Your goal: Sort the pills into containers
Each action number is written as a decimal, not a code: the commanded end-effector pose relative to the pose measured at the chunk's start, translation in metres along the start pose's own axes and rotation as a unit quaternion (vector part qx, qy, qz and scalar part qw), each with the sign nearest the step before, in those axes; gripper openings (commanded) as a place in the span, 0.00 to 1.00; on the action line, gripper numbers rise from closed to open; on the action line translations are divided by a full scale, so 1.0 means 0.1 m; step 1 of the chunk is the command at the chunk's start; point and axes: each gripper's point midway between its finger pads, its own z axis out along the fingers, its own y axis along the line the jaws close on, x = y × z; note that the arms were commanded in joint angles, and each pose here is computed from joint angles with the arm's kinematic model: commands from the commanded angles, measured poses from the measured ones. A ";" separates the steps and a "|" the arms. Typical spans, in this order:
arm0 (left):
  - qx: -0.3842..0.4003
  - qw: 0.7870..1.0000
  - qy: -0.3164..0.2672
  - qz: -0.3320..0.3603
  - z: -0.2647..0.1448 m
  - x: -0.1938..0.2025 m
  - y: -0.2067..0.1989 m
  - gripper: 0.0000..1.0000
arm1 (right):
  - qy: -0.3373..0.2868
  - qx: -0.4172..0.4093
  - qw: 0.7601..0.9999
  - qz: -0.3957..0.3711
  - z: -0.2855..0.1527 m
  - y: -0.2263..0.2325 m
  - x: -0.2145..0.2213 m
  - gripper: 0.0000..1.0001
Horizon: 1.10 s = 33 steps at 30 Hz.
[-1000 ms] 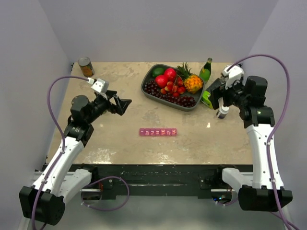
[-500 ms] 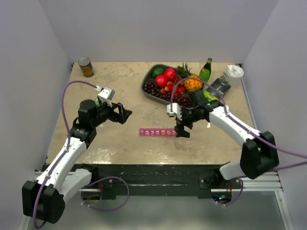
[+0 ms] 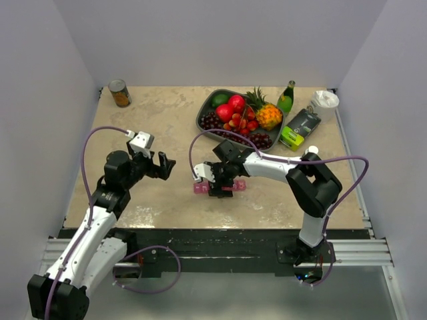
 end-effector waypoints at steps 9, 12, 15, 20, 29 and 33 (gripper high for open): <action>0.034 0.995 -0.057 0.071 -0.04 -0.16 -0.10 0.95 | 0.016 0.031 0.999 0.011 -0.02 -0.17 0.00 0.44; 0.089 0.987 -0.090 0.102 -0.11 -0.17 -0.30 0.95 | 0.022 0.024 0.999 0.012 -0.06 -0.10 0.03 0.29; 0.159 0.968 -0.132 0.145 -0.23 -0.18 -0.56 0.94 | 0.016 0.022 1.000 0.013 -0.14 -0.04 0.03 0.24; 0.260 0.936 -0.157 0.178 -0.37 -0.08 -0.92 0.93 | 0.000 0.016 1.000 0.026 -0.32 0.05 0.06 0.21; 0.328 0.914 -0.086 0.225 -0.18 0.37 -1.18 0.88 | -0.007 -0.021 0.999 0.040 -0.38 0.17 0.17 0.18; 0.340 0.903 -0.073 0.253 -0.12 0.51 -1.23 0.87 | -0.011 -0.030 0.998 0.046 -0.36 0.19 0.18 0.18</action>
